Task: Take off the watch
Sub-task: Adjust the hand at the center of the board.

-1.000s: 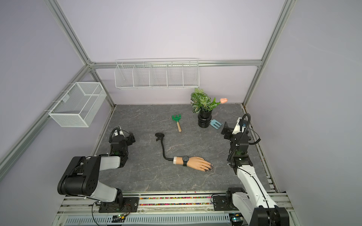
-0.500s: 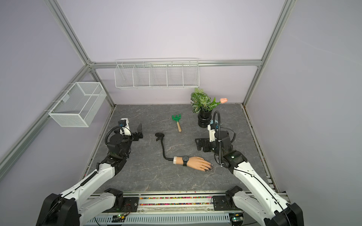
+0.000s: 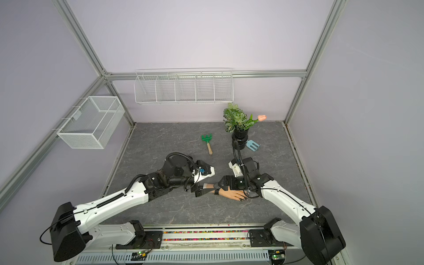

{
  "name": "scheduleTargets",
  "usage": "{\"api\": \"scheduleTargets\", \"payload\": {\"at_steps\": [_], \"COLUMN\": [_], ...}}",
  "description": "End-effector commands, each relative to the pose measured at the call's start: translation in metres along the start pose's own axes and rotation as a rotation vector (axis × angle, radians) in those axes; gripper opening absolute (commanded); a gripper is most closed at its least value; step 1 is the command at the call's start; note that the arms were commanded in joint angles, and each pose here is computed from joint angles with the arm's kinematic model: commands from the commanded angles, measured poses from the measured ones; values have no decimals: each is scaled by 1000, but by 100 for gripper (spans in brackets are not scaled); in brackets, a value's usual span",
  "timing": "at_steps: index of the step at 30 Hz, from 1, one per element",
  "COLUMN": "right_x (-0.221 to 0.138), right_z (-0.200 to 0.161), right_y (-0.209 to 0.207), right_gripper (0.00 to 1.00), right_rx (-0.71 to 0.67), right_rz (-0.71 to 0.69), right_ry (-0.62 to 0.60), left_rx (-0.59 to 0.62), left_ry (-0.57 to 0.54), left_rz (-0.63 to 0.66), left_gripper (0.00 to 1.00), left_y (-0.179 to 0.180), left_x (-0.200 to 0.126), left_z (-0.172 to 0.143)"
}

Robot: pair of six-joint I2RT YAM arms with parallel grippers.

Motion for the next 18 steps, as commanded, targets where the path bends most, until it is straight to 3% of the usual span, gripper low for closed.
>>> {"api": "scheduleTargets", "payload": {"at_steps": [1,10,18], "right_x": [2,-24,-42], "right_z": [-6,-15,-23], "right_y": [-4,-20,-21], "right_gripper": [93,90,89], "right_rx": [19,42,24], "right_rz": [24,-25,-8], "right_ry": [21,-109,-180], "left_rx": [97,48,20], "left_ry": [135,276,339], "left_rz": [-227,-232,-187], "left_gripper": [100,98,91], "left_y": [-22,-23,-25], "left_x": [12,60,74], "left_z": [-28,-70,-88]}}
Point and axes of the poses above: each gripper's point midway between its finger pads, its own x axis out along the fingers, its own y axis along the line the jaws close on, z = x × y, the point moved 10 cm from there along -x, back along the fingers, and after that the axes turned 14 degrees about x, right-handed, at the moved point
